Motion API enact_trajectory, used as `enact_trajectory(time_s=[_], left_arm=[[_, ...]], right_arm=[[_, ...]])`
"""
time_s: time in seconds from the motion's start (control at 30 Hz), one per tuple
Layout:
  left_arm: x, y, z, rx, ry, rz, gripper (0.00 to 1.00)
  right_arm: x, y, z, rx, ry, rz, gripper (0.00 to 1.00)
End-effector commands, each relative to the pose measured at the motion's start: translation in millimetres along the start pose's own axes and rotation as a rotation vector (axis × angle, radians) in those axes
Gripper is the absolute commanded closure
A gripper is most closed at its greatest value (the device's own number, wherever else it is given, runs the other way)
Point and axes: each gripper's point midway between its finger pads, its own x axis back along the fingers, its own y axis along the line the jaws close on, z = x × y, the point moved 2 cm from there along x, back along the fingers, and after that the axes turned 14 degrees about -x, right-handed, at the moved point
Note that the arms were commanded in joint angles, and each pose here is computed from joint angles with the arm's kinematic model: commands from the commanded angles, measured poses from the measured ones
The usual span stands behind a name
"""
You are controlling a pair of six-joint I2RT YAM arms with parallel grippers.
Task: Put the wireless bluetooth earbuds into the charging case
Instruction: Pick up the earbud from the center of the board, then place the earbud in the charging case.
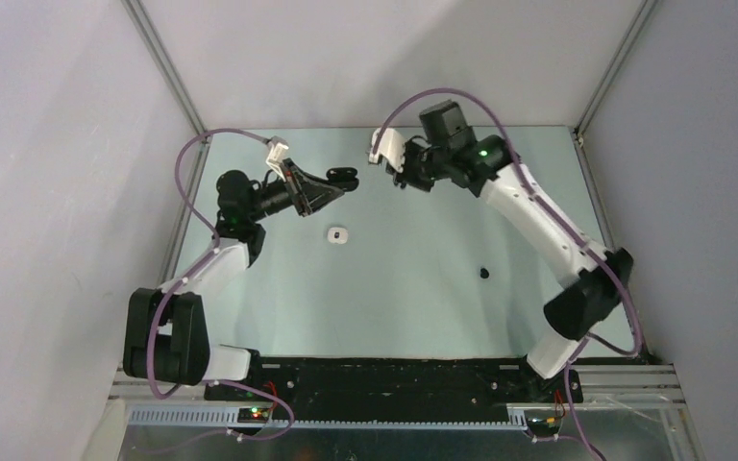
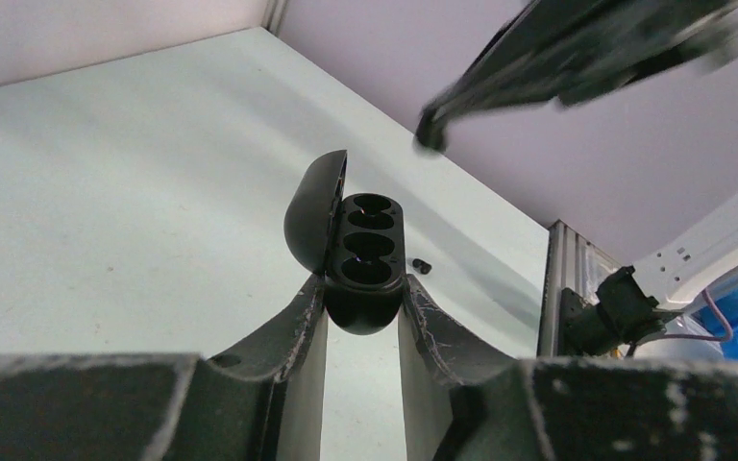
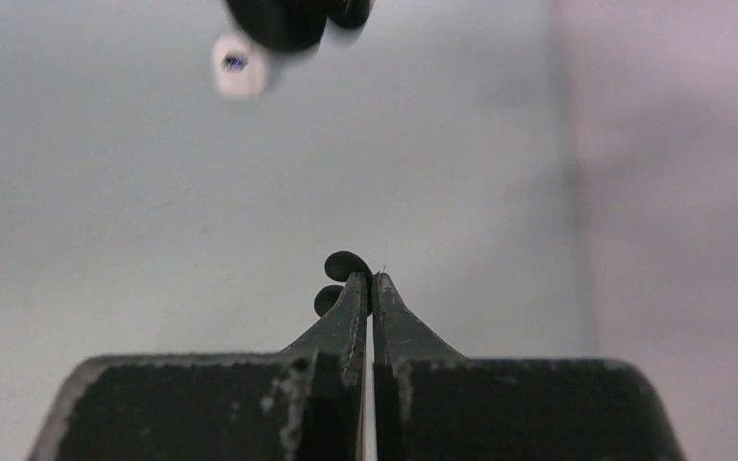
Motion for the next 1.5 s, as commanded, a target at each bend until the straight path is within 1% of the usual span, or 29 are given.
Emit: enact_trajectory(time_s=[0.0,0.03,0.1,0.27,0.4,0.6,0.73,0.97,1.2,1.47], left_arm=[[-16,-10,-14,-0.071,-0.016,0.047,1.0],[-19,-11,-13,-0.062,-0.015,0.044,1.0],[-24,-10,-13,-0.042,-0.014,0.036,1.0],[-31,-8,-15,-0.026,-0.013,0.037,1.0],[-34,-14,-15,-0.038,-0.009,0.063,1.0],[-34,-19,-16,-0.059,-0.006,0.082,1.0],[-34,-23,-18,-0.081,-0.011,0.089,1.0],[-30,-35,-26,-0.172,-0.02,0.147,1.0],[-25,-46,-32,-0.245,-0.04,0.199,1.0],[-22,-51,-33,-0.221,-0.054,0.192,1.0]], right_arm=[[66,-8,-73,0.306,-0.164,0.174,1.0],[70,-7,-84,0.356,-0.187,0.19,1.0],[75,-6,-97,0.409,-0.214,0.216,1.0],[78,-2,-122,0.45,-0.307,0.226,1.0],[73,10,-133,0.496,-0.358,0.188,1.0],[63,22,-144,0.582,-0.389,0.156,1.0],[58,33,-147,0.617,-0.399,0.12,1.0],[43,55,-138,0.592,-0.361,0.039,1.0],[30,59,-135,0.596,-0.342,0.064,1.0],[24,59,-134,0.621,-0.305,0.114,1.0]])
